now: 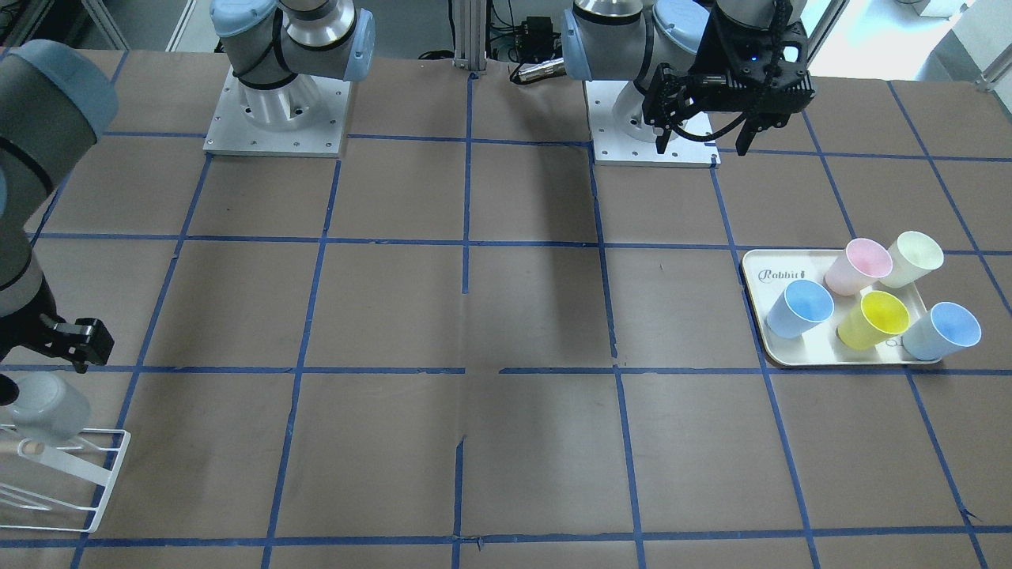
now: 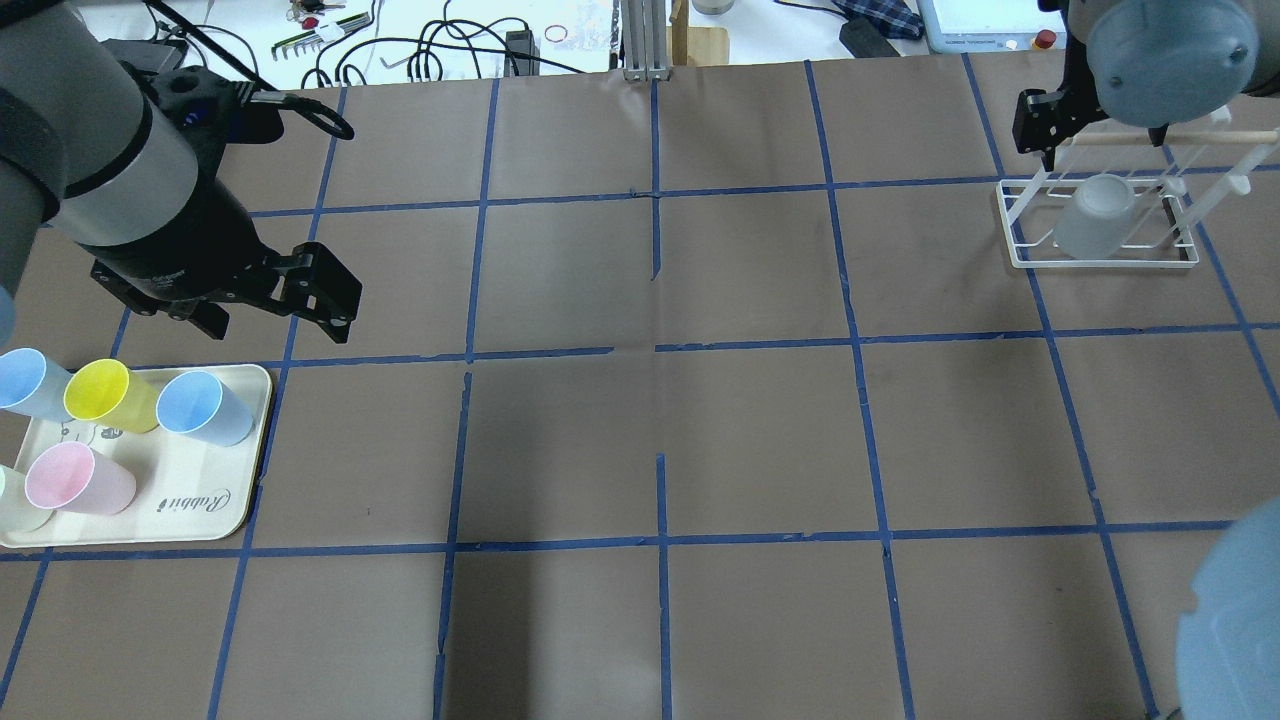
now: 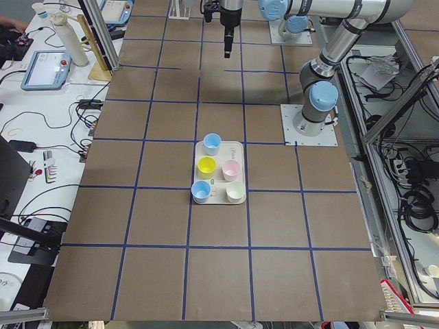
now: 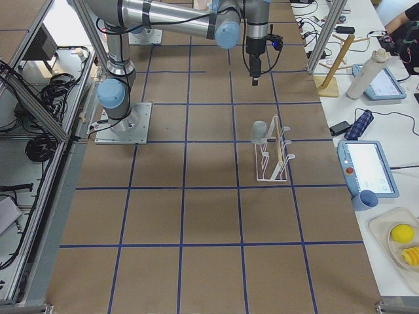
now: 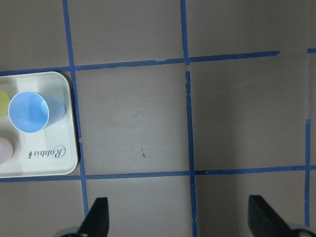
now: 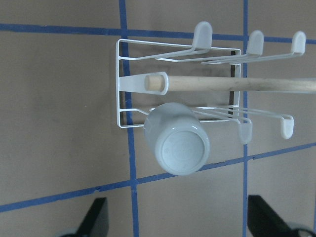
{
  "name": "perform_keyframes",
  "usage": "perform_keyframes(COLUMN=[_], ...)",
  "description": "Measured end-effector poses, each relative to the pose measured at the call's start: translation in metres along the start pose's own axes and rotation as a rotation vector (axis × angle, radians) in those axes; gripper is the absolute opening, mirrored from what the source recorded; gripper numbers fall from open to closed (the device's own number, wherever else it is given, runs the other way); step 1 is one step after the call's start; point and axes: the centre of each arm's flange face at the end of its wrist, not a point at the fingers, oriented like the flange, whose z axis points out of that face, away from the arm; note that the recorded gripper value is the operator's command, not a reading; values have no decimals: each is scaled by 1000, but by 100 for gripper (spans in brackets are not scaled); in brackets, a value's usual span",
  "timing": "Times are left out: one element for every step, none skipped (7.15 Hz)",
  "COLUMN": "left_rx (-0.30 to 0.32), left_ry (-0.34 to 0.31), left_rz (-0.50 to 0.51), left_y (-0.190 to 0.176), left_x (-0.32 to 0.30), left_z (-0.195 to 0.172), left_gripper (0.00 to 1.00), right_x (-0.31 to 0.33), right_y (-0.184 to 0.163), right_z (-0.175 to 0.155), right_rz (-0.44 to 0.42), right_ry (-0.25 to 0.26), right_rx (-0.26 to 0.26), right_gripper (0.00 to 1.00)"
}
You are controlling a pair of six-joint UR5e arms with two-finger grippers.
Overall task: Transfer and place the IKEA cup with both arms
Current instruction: 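Lower the right gripper over the white cup on the wire rack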
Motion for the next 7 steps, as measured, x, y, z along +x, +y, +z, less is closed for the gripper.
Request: perform_keyframes(left_rx=[0, 0, 2, 4, 5, 6, 8], left_ry=[0, 0, 0, -1, -1, 0, 3], left_rz=[0, 0, 0, 1, 1, 1, 1], left_y=[0, 0, 0, -1, -1, -1, -1], left_x=[0, 0, 0, 0, 0, 0, 0], left_z=[0, 0, 0, 0, 0, 0, -1], left_gripper=[100, 100, 100, 100, 100, 100, 100], right_x=[8, 13, 14, 13, 11, 8, 6], right_y=[-7, -9, -9, -9, -10, -12, -14], right_z=[25, 45, 61, 72, 81, 90, 97], right_rz=[-9, -14, -19, -23, -25, -28, -31], right_ry=[0, 1, 3, 3, 0, -1, -1], right_rx=[-14, -17, -13, -14, -18, -22, -24], right_gripper=[98, 100, 100, 100, 100, 100, 96])
